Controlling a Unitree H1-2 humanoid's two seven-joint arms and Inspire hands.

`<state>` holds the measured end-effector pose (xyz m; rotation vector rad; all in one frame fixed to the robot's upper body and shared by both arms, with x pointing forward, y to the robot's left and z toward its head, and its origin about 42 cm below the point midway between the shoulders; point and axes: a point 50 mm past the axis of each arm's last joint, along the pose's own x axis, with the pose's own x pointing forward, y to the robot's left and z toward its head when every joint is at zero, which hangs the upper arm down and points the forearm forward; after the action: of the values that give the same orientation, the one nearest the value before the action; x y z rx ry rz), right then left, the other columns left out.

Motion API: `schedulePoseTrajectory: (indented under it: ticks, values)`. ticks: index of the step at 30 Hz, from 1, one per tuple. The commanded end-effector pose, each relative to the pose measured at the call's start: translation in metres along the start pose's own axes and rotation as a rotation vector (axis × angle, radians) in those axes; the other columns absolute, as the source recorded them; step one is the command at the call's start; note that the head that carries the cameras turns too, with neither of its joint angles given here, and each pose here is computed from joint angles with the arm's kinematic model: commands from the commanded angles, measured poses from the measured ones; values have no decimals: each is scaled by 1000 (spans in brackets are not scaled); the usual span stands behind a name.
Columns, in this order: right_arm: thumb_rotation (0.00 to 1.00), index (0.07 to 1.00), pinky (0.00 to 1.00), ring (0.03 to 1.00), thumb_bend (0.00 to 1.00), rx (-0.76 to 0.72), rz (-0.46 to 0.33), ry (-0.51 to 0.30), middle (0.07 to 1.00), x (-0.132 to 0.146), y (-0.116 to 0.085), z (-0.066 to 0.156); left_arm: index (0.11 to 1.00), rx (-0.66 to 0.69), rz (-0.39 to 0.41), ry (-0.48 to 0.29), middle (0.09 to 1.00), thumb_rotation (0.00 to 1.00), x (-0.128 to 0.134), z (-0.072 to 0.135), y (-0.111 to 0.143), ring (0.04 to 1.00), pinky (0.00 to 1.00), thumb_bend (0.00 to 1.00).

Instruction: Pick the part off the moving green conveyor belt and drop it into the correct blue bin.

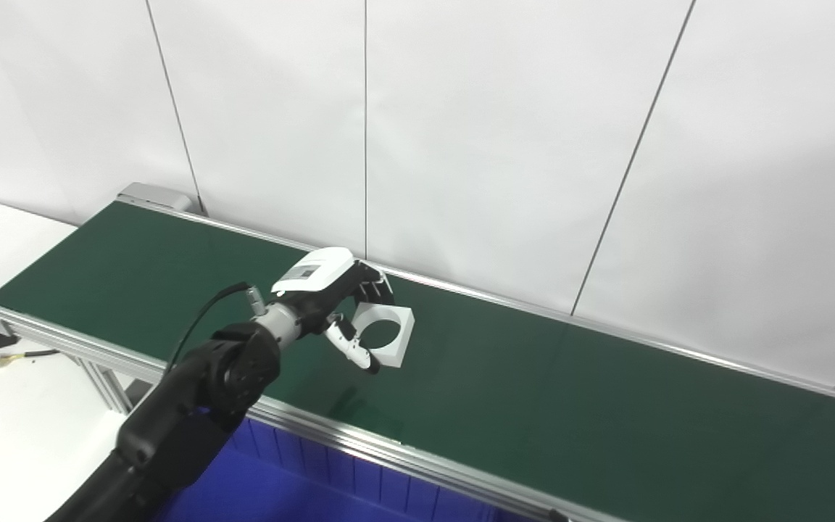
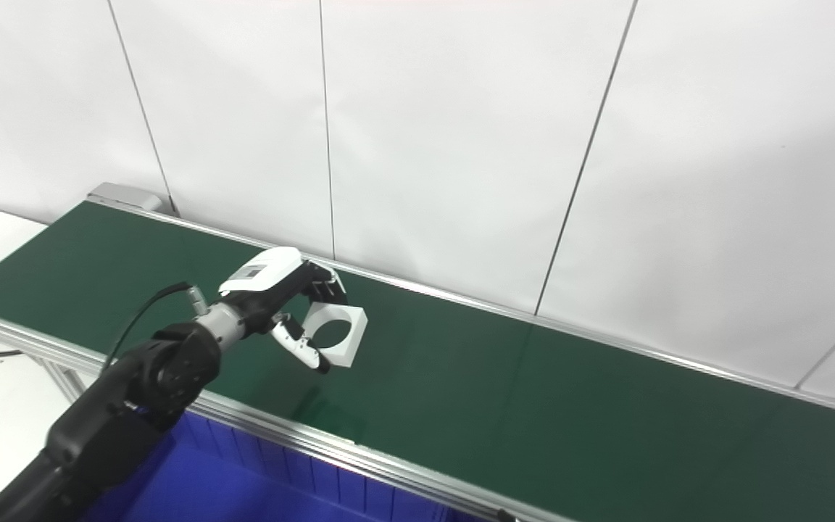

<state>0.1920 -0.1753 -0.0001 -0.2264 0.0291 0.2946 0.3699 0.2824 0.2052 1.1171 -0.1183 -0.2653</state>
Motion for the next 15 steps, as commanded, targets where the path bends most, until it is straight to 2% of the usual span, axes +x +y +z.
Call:
schedulePoseTrajectory:
  ticks: [1, 5, 7, 15]
  values:
    - [431, 906, 697, 783, 633, 5, -10, -79, 844, 6, 0, 13, 470, 2, 54, -42, 513, 0, -8, 10, 18, 516, 554, 521]
    - [441, 907, 698, 786, 636, 5, -8, -80, 845, 5, 0, 13, 488, -40, 44, -72, 474, 0, -28, 18, 12, 428, 421, 523]
    - [443, 908, 701, 787, 638, 10, -8, -77, 846, 4, 0, 14, 493, -65, 37, -99, 464, 0, -41, 22, 6, 408, 395, 523]
    - [431, 908, 706, 792, 631, 13, -10, -87, 850, 0, -1, 18, 495, -35, -2, -121, 466, 0, -77, 28, -23, 468, 532, 524]
